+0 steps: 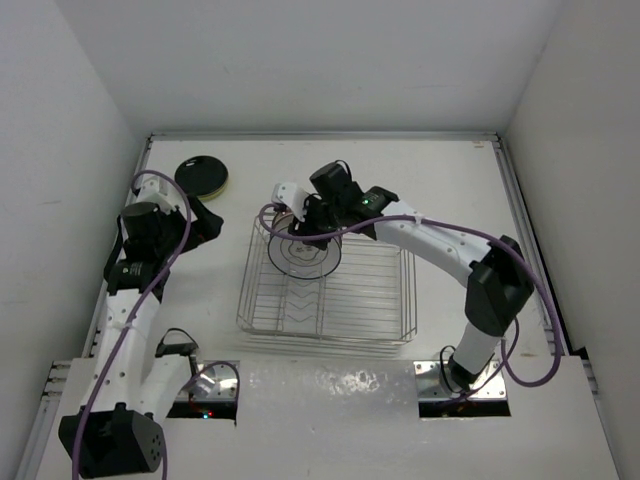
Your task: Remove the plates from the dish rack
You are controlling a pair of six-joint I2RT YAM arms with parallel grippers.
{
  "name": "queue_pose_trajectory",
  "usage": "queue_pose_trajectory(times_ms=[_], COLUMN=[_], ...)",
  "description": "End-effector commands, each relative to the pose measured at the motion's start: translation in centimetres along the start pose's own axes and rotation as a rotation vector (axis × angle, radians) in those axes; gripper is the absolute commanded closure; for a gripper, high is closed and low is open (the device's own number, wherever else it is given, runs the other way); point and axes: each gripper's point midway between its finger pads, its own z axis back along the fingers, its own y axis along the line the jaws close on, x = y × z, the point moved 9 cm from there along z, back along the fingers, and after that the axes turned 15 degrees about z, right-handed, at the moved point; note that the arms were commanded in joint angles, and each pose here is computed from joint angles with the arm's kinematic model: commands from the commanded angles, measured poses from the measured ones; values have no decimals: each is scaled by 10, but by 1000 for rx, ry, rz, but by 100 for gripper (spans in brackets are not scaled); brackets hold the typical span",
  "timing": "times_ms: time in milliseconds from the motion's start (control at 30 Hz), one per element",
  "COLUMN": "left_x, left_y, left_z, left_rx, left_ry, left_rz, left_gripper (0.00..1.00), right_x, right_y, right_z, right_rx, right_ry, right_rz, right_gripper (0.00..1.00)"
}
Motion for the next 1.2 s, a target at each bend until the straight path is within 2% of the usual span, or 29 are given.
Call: queue_pose_trajectory(times_ms=[0, 67, 233, 267, 300, 333, 367, 600, 833, 1167], left_x=[9, 9, 8, 8, 8, 8, 8, 7, 6, 6], left_y=[-9, -9, -9, -9, -9, -9, -9, -8, -8, -7], left_z=[1, 2, 1, 1, 1, 0, 0, -2, -4, -5], left_rx=[-44, -47, -54, -57, -57, -57, -56, -54, -54, -50], left_ry=[-37, -38, -31, -27, -27, -25, -23, -12, -3, 0], left_rz=[-36, -37, -37, -37, -37, -36, -36, -34, -32, -29], left_gripper=[0, 0, 0, 0, 0, 0, 0, 0, 0, 0], right_x=[8, 6, 6, 4, 4, 3, 4, 5, 10, 11], right_y=[-12, -11, -7, -5, -5, -4, -5, -13, -6, -9], right_z=[-3, -7, -3, -1, 1, 1, 4, 14, 21, 24], right_rx=[-37, -33, -33, -32, -34, -35, -57, -127, -2, -12], right_ry=[-11, -6, -38, -39, -42, -41, -39, -14, -64, -70], right_rz=[47, 51, 71, 74, 80, 78, 76, 102, 241, 289], right_gripper=[48, 58, 72, 80, 83, 98, 100, 100, 100, 100])
